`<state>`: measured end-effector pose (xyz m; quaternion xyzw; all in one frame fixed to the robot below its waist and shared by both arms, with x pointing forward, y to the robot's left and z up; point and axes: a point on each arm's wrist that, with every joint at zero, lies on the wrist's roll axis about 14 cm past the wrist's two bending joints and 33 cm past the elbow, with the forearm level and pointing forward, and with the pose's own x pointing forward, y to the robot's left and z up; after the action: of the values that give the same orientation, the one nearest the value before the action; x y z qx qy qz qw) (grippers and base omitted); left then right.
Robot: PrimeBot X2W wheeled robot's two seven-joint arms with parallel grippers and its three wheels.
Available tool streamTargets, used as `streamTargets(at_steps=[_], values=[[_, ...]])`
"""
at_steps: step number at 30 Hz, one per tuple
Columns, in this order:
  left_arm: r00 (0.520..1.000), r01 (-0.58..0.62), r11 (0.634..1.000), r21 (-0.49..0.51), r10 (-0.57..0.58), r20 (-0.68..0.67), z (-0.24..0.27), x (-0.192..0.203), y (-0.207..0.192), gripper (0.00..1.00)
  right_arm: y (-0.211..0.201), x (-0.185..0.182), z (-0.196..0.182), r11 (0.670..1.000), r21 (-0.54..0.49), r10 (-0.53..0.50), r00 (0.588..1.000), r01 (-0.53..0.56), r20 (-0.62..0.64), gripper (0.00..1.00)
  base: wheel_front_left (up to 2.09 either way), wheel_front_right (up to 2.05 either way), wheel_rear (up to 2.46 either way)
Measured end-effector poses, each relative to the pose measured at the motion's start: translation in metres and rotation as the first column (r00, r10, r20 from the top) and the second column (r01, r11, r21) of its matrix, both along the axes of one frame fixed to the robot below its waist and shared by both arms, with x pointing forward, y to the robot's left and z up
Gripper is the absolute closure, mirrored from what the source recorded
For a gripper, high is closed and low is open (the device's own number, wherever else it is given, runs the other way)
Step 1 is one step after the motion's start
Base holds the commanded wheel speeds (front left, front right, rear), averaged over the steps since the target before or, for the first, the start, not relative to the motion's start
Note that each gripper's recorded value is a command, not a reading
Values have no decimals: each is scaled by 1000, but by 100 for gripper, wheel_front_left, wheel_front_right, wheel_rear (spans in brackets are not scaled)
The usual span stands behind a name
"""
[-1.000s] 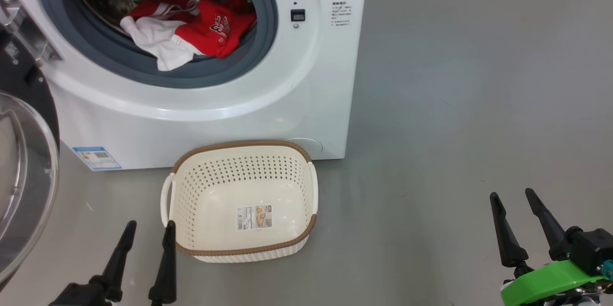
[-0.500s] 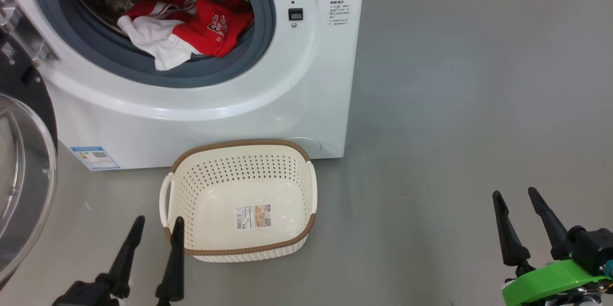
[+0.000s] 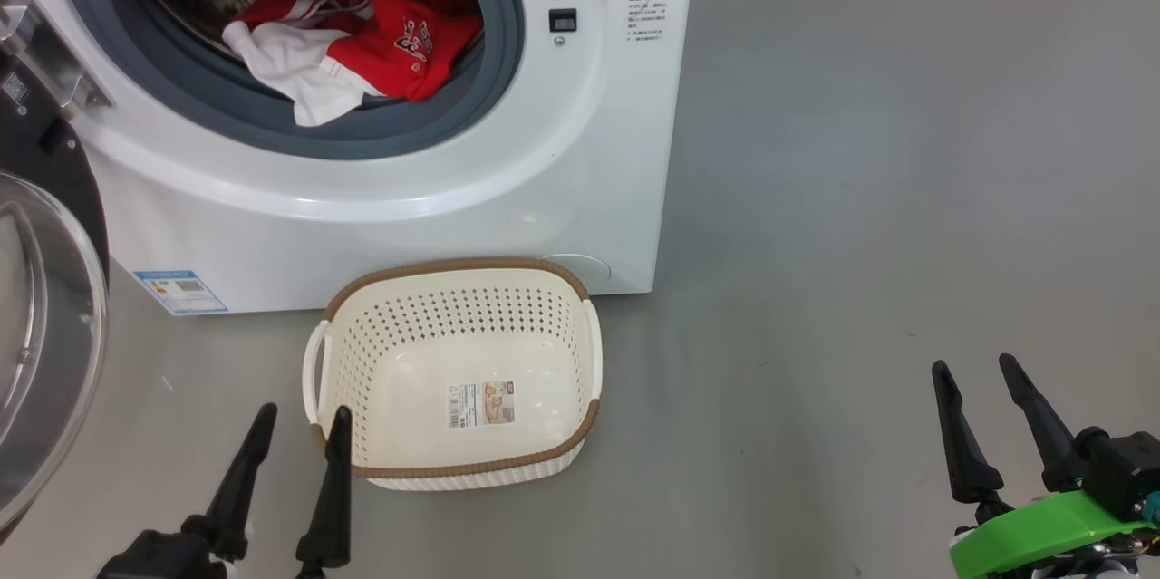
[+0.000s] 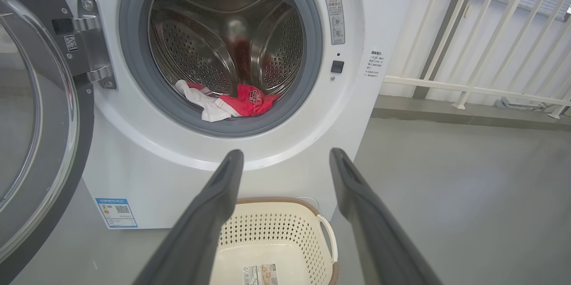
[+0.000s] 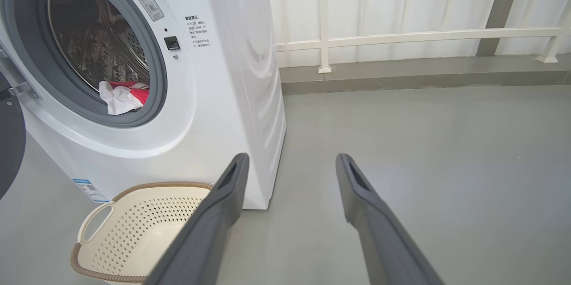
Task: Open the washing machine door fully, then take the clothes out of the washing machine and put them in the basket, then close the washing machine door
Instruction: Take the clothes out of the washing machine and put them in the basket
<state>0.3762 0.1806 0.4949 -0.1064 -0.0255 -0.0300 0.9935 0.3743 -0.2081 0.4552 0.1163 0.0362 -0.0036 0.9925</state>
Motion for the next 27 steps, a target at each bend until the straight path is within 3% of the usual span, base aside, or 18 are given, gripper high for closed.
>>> streamTargets(at_steps=[11, 27], values=[[1000, -6, 1000, -8, 6, -15, -5, 1, 2, 0, 2, 1, -5, 1000, 0, 5, 1000, -5, -16, 0, 11, -24, 13], [1000, -12, 1000, -17, 12, -23, -8, 4, 4, 0, 4, 3, -10, 1000, 3, 10, 1000, -10, -27, 0, 113, -146, 33]])
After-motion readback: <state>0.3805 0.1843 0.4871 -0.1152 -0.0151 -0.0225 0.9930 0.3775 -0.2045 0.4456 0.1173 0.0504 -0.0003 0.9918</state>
